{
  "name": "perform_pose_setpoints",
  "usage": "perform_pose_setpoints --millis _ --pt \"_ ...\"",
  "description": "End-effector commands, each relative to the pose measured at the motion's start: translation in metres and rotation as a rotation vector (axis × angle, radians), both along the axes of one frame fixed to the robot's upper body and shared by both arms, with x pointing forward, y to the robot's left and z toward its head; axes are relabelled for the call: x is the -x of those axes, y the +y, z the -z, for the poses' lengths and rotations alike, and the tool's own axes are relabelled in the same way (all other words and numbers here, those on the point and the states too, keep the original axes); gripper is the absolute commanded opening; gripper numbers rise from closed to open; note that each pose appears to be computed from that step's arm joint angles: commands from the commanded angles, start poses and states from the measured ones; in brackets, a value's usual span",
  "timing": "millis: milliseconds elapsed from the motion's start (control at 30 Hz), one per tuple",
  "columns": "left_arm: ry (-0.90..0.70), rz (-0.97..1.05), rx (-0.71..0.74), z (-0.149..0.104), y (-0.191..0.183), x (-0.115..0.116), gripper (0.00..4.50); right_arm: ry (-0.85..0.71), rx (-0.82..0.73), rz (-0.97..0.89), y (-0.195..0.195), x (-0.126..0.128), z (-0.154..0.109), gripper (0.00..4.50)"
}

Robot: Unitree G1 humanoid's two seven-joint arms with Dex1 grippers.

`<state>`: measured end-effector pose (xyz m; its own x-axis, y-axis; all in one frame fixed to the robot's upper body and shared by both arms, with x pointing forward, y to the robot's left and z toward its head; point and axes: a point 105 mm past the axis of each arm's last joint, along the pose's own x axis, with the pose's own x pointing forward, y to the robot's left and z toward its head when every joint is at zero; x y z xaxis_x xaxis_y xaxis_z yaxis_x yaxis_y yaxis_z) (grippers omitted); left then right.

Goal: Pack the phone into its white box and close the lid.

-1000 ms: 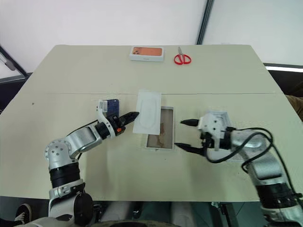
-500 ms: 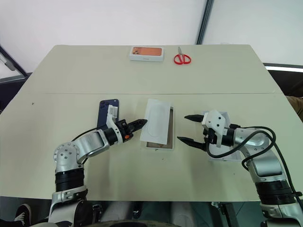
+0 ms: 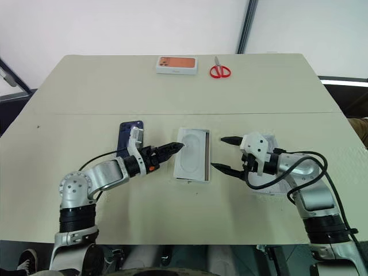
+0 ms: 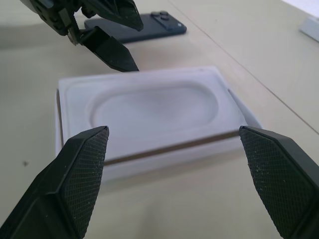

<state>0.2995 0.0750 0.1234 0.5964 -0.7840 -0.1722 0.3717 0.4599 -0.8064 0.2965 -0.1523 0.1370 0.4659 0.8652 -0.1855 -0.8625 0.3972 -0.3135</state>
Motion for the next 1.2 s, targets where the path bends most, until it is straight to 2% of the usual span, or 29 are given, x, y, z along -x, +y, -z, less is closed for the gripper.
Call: perform_pose_setpoints --millis 33,133,200,300,367,467,600,867,1200 --pt "-0.163 0.008 -0.086 -0.02 0.012 0.0 4.45 -0.029 -0.064 -0.036 0.019 -0.003 -0.016 4.4" --pt "-0.326 -0.002 -0.226 -0.029 0.031 -0.003 4.5 -0.029 -0.058 -0.035 0.037 -0.009 -0.011 3.49" --pt "-0.401 -0.011 -0.244 -0.036 0.042 -0.005 4.5 -0.039 -0.034 -0.039 0.048 -0.011 -0.006 2.55" --pt "-0.51 -0.046 -0.299 -0.042 0.059 -0.009 4.5 -0.058 0.008 -0.035 0.06 -0.017 -0.001 0.87" --pt "-0.567 -0.01 -0.354 -0.038 0.067 -0.006 4.5 -0.063 0.03 -0.067 0.068 -0.016 0.002 0.07" --pt "-0.616 0.06 -0.372 -0.036 0.076 0.003 4.5 -0.069 0.151 -0.063 0.07 -0.023 0.015 0.07" --pt "-0.625 0.038 -0.379 -0.032 0.089 0.001 4.5 -0.091 0.284 -0.072 0.071 -0.028 0.029 0.07" --pt "-0.633 0.041 -0.363 -0.031 0.082 0.002 4.5 -0.11 0.4 -0.115 0.067 -0.018 0.031 0.07" --pt "-0.65 0.031 -0.356 -0.033 0.076 -0.002 4.5 -0.11 0.482 -0.062 0.045 -0.023 0.034 0.07"
